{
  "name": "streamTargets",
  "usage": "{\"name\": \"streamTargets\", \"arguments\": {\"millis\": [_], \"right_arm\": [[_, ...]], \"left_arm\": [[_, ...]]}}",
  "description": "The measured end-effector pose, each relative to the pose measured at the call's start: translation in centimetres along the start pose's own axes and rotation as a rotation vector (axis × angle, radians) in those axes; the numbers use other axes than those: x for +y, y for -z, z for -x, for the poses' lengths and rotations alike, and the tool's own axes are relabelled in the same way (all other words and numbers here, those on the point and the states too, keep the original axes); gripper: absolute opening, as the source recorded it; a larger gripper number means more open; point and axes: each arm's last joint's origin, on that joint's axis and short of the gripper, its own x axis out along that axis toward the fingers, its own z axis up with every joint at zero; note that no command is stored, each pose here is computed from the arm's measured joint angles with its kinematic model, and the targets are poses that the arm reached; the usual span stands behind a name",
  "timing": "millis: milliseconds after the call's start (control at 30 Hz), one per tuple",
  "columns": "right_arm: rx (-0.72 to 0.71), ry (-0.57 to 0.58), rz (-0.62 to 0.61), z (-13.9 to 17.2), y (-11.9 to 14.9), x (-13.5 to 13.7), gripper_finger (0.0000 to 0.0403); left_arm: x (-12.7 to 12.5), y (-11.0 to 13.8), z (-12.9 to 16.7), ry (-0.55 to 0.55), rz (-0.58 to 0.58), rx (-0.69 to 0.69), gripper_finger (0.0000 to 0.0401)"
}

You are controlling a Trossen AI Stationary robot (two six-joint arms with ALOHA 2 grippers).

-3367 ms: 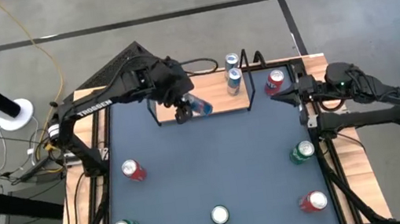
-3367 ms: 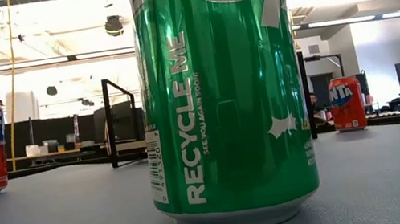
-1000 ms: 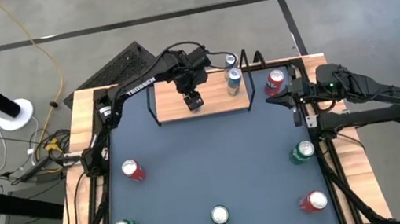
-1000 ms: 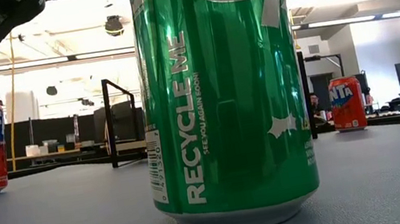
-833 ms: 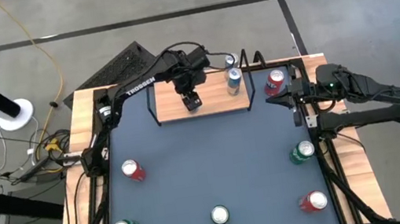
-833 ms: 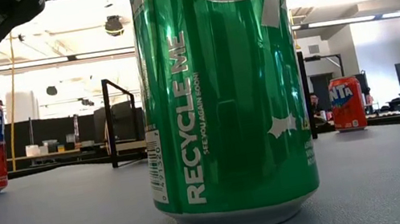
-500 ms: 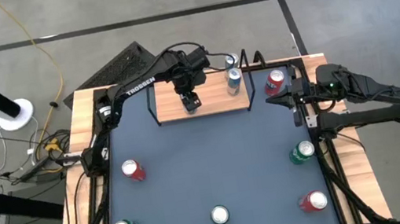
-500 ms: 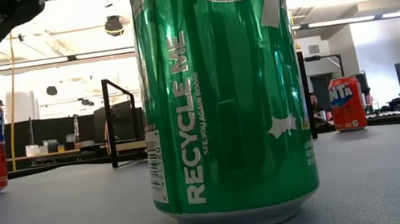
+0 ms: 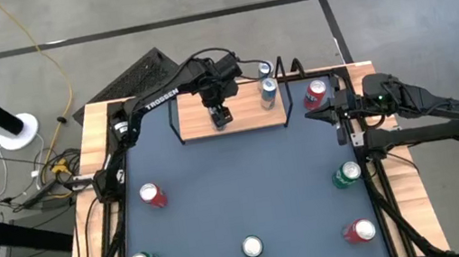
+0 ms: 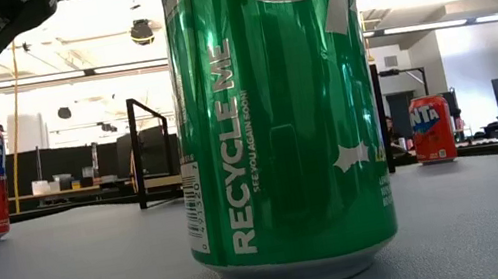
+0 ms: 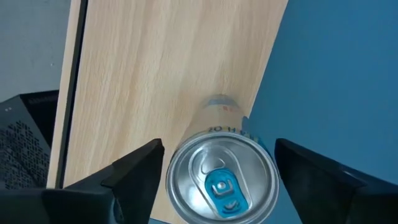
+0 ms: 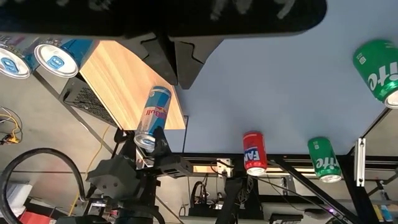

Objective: Place canned beverage on shelf
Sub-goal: Put the blue soda can on the shelf aligned with the other blue soda can

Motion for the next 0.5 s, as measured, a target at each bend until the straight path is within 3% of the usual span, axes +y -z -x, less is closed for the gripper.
{"name": "streamTargets", "arguments": {"millis": [500], "right_arm": [[0.001,0.000,0.000,0.0,0.0,0.0,0.0000]], "left_arm": [[0.7,-1.1,3.1,-0.096,0.000,-0.190,0.0307]]}}
